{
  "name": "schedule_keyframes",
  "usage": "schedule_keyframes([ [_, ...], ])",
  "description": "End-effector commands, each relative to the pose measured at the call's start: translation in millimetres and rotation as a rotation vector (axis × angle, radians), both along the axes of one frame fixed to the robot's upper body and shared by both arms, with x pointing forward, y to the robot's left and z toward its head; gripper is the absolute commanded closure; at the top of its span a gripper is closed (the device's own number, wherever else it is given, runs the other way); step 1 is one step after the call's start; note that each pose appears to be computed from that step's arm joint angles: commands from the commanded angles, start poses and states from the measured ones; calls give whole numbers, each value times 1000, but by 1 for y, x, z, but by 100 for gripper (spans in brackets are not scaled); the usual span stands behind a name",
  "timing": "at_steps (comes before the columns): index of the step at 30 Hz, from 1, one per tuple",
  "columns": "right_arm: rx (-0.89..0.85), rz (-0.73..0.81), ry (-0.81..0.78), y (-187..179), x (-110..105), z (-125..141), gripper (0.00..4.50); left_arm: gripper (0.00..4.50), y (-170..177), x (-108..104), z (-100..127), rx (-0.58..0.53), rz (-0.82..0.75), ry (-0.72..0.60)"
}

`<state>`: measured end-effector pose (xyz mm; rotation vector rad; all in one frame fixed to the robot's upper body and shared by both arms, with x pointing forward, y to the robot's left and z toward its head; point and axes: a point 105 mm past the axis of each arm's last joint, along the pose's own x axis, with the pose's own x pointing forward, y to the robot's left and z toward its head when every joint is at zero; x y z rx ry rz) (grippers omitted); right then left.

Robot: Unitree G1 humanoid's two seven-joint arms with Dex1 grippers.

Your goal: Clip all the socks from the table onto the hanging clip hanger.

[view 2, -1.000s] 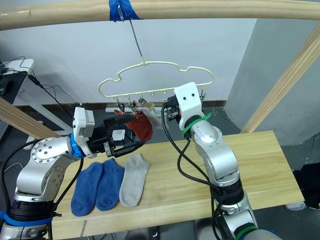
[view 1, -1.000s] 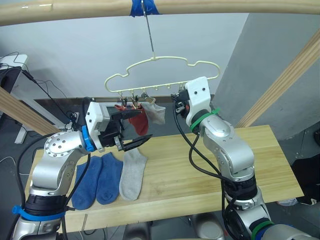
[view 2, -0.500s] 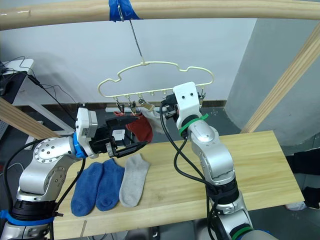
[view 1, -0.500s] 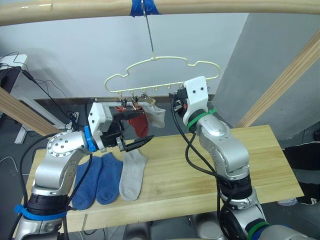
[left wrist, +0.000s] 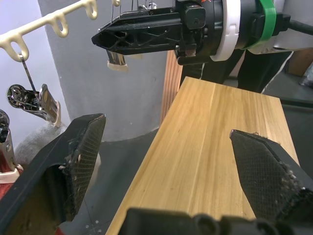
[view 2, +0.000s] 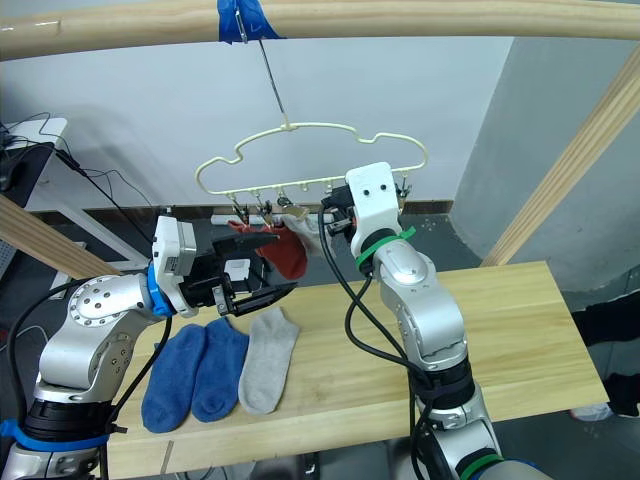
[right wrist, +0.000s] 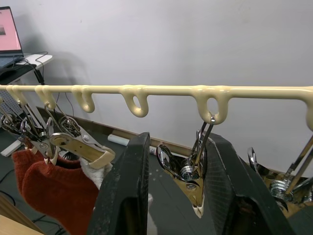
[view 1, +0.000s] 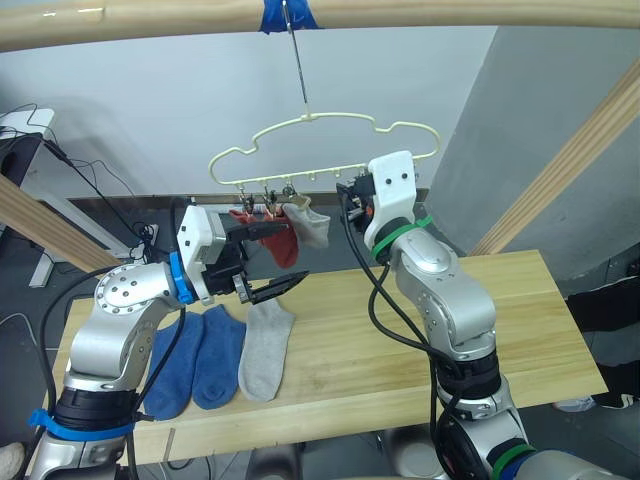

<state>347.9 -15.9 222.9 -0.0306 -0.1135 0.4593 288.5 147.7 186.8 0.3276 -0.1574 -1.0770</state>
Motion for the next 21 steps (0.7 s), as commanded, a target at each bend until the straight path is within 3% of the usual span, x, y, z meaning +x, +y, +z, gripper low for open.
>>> schedule_keyframes([
  [1,39,12,-47,2,-4,14,312,0,-2,-3,6,-8,0,-33],
  [7,47,7,-51,0,-4,15,448,0,-3,-6,1,-18,24,1],
  [12,47,8,-53,-1,-4,15,448,0,-5,-13,-8,-27,60,37],
  [15,45,8,-54,-1,-4,15,448,0,-4,-18,-25,-39,144,131],
  [19,42,10,-53,-1,-3,15,448,0,7,-23,-66,-126,375,308],
  [21,40,11,-51,-1,-3,15,448,0,13,-24,-84,-91,477,330],
])
